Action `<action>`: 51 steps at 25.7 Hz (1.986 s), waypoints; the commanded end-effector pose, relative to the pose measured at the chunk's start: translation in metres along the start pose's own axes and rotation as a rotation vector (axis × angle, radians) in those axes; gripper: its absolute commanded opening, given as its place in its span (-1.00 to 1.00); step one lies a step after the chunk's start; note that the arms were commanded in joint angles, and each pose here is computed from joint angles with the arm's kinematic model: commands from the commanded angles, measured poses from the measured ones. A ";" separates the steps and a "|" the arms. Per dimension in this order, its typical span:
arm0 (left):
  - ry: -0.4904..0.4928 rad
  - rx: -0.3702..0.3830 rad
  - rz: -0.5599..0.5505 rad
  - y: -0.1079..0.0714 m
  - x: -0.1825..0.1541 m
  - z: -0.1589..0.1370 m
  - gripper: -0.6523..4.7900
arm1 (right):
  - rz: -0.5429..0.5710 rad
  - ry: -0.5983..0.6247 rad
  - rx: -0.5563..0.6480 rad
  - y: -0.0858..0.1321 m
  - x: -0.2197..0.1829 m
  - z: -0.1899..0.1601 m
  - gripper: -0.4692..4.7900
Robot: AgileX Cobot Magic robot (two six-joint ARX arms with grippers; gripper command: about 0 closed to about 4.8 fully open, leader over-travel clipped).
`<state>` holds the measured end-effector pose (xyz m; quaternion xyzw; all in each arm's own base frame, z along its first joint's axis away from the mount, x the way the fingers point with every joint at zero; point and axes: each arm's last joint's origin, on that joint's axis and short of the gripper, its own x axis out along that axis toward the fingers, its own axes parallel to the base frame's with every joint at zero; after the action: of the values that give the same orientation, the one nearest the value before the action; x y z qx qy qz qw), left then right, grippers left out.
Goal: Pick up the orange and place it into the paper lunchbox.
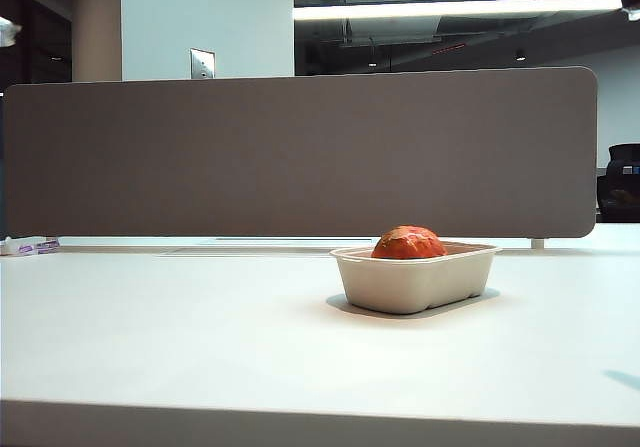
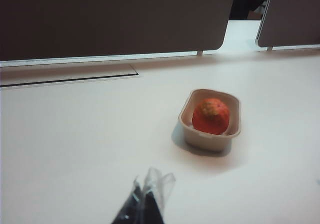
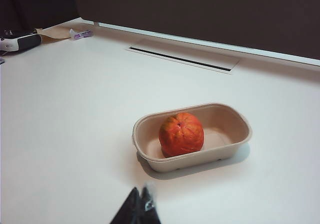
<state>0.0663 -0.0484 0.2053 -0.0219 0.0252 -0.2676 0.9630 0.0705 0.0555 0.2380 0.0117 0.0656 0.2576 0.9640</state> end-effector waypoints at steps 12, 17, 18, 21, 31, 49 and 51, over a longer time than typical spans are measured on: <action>-0.030 -0.018 0.474 0.043 -0.006 -0.001 -0.78 | 0.001 -0.025 0.008 0.000 -0.002 0.003 -0.82; -0.018 -0.028 0.589 0.055 -0.007 -0.012 -0.78 | 0.000 -0.025 0.008 0.000 -0.002 0.003 -0.82; -0.015 -0.029 0.592 0.056 -0.006 -0.016 -0.78 | 0.001 -0.025 0.008 0.000 -0.002 0.003 -0.82; -0.016 -0.025 0.591 0.058 -0.003 -0.024 -0.78 | 0.000 -0.024 0.008 0.000 -0.002 0.003 -0.82; 0.005 0.027 0.519 0.055 0.006 -0.043 -0.78 | 0.000 -0.024 0.008 0.000 -0.002 0.003 -0.82; 0.015 0.060 0.518 0.053 0.007 -0.043 -0.78 | 0.000 -0.024 0.008 0.000 -0.002 0.003 -0.82; 0.015 0.060 0.518 0.053 0.007 -0.043 -0.78 | 0.001 -0.024 0.008 0.000 -0.002 0.003 -0.82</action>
<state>0.0972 -0.0077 0.1583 0.0158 0.0341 -0.0147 0.9992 0.0694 0.0545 0.2385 0.0135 0.0620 0.2572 0.9643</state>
